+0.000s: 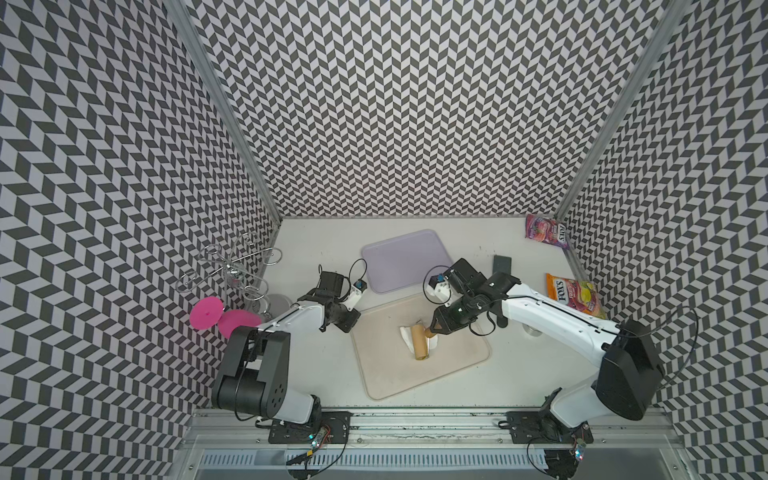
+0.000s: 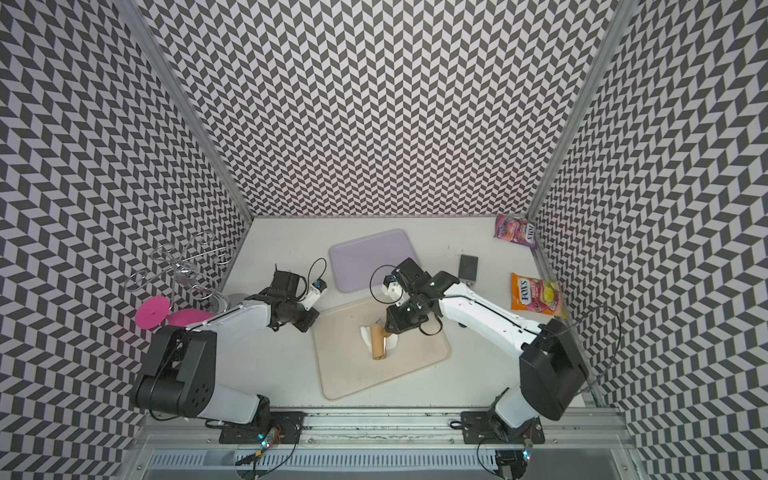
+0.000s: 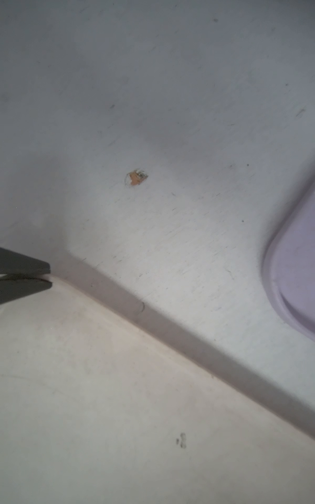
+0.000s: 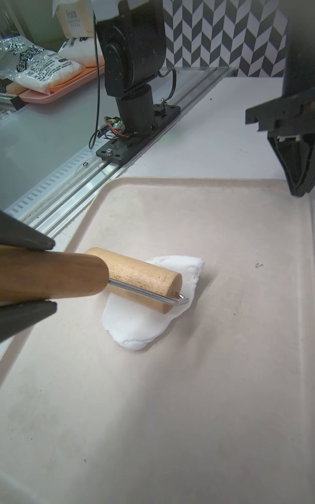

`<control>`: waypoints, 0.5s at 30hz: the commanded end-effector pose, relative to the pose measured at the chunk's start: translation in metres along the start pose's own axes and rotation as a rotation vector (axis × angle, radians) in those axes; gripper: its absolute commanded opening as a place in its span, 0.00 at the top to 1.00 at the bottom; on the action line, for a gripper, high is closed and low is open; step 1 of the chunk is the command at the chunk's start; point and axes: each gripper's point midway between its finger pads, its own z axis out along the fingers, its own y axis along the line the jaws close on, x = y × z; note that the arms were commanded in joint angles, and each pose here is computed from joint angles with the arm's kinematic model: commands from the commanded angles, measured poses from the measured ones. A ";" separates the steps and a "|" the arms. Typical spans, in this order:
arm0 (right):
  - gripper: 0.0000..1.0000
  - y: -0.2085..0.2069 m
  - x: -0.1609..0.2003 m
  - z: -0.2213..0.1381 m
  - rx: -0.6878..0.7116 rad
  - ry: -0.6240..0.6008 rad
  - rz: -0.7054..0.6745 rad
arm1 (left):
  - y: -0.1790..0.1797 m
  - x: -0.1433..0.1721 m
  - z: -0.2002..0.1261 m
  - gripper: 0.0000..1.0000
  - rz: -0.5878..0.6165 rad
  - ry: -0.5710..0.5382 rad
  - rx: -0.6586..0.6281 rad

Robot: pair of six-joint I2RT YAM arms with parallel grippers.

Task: Roll out the dumpling wrappers from the dough
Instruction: Flatten out the dough on the work surface.

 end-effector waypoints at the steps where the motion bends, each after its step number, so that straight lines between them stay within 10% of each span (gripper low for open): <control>1: 1.00 -0.017 -0.006 0.009 0.012 -0.023 0.025 | -0.007 0.009 0.003 1.00 0.009 0.034 0.016; 15: 1.00 -0.105 0.037 0.009 0.390 0.099 0.145 | -0.003 0.010 0.004 1.00 0.008 0.039 -0.003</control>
